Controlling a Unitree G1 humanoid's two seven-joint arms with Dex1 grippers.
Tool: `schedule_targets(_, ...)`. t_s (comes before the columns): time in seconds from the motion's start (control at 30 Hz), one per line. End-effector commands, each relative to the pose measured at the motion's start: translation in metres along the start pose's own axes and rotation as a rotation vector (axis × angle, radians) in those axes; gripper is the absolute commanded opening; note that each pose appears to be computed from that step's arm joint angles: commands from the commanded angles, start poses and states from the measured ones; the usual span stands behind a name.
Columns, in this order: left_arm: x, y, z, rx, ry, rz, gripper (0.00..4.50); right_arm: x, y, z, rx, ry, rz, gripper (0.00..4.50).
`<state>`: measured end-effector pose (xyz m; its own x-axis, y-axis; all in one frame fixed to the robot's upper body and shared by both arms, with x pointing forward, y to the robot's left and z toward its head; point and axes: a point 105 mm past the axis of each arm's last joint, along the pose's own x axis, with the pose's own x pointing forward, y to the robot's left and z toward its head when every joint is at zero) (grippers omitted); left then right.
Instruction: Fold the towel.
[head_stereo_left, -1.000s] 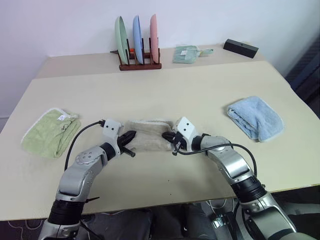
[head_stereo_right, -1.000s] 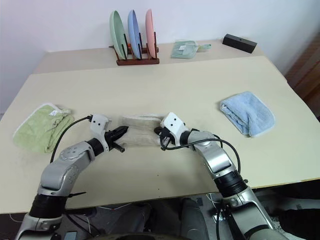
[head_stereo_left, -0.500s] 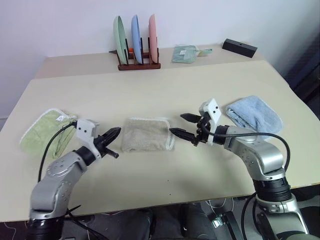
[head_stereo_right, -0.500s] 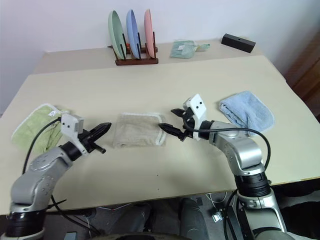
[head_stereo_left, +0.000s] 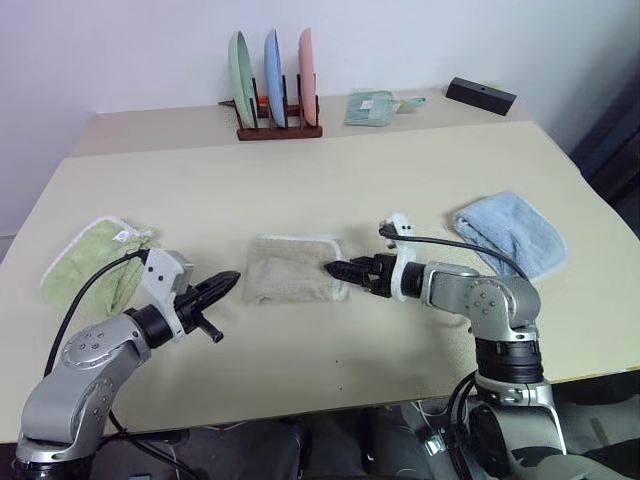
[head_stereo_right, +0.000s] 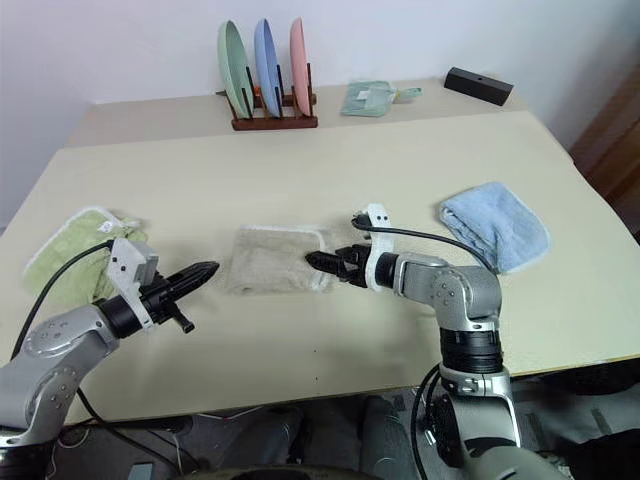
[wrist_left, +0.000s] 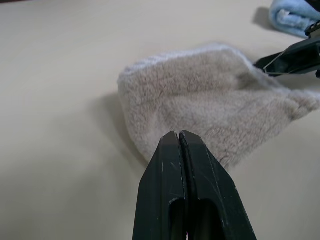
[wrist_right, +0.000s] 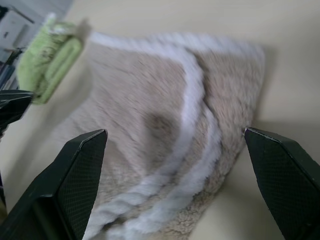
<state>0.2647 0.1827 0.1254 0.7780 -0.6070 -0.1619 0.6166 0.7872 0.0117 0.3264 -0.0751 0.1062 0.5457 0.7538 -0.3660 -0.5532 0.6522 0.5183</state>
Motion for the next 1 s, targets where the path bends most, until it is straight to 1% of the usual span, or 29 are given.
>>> schedule_targets(0.03, 0.004, -0.012, 0.01, 0.041, -0.042, -0.028, 0.0, 0.009, 0.011, -0.003, -0.038, 0.027, 0.008, 4.44)
schedule_targets(0.13, 0.006, -0.015, 0.01, 0.042, -0.046, -0.037, 0.0, 0.013, 0.016, -0.007, -0.05, 0.038, 0.021, 4.44)
schedule_targets(0.23, 0.007, -0.015, 0.01, 0.042, -0.044, -0.041, 0.0, 0.018, 0.025, -0.001, -0.048, 0.012, 0.05, 3.64)
schedule_targets(0.3, 0.007, -0.015, 0.01, 0.043, -0.044, -0.041, 0.0, 0.017, 0.026, 0.002, -0.048, -0.005, 0.051, 2.73)
schedule_targets(0.37, 0.007, -0.015, 0.01, 0.042, -0.044, -0.038, 0.0, 0.015, 0.025, 0.005, -0.046, -0.022, 0.047, 1.62)
schedule_targets(0.4, 0.007, -0.015, 0.01, 0.041, -0.045, -0.037, 0.0, 0.012, 0.025, 0.008, -0.044, -0.036, 0.048, 1.21)
schedule_targets(0.47, 0.008, -0.016, 0.009, 0.041, -0.046, -0.036, 0.0, 0.008, 0.025, 0.014, -0.041, -0.063, 0.052, 0.26)
schedule_targets(0.5, 0.008, -0.016, 0.009, 0.041, -0.046, -0.036, 0.0, 0.007, 0.025, 0.017, -0.041, -0.075, 0.054, 0.06)
schedule_targets(0.6, 0.01, -0.017, 0.008, 0.038, -0.049, -0.037, 0.0, -0.014, 0.024, 0.049, -0.062, -0.217, 0.069, 0.06)
schedule_targets(0.67, 0.012, -0.017, 0.008, 0.036, -0.053, -0.041, 0.0, -0.038, 0.016, 0.077, -0.086, -0.336, 0.039, 0.06)
schedule_targets(0.73, 0.013, -0.018, 0.007, 0.034, -0.05, -0.05, 0.0, -0.071, -0.005, 0.106, -0.081, -0.459, -0.06, 0.06)
schedule_targets(0.8, 0.015, -0.017, 0.005, 0.034, -0.044, -0.058, 0.0, -0.11, -0.028, 0.129, -0.066, -0.572, -0.18, 0.06)
schedule_targets(0.9, 0.02, -0.017, 0.005, 0.035, -0.046, -0.076, 0.0, -0.157, -0.05, 0.143, -0.023, -0.679, -0.306, 0.06)
schedule_targets(0.97, 0.024, -0.018, 0.005, 0.035, -0.049, -0.093, 0.0, -0.181, -0.066, 0.137, 0.029, -0.7, -0.385, 0.06)
schedule_targets(1.0, 0.027, -0.019, 0.005, 0.036, -0.051, -0.102, 0.0, -0.191, -0.076, 0.129, 0.071, -0.694, -0.425, 0.06)
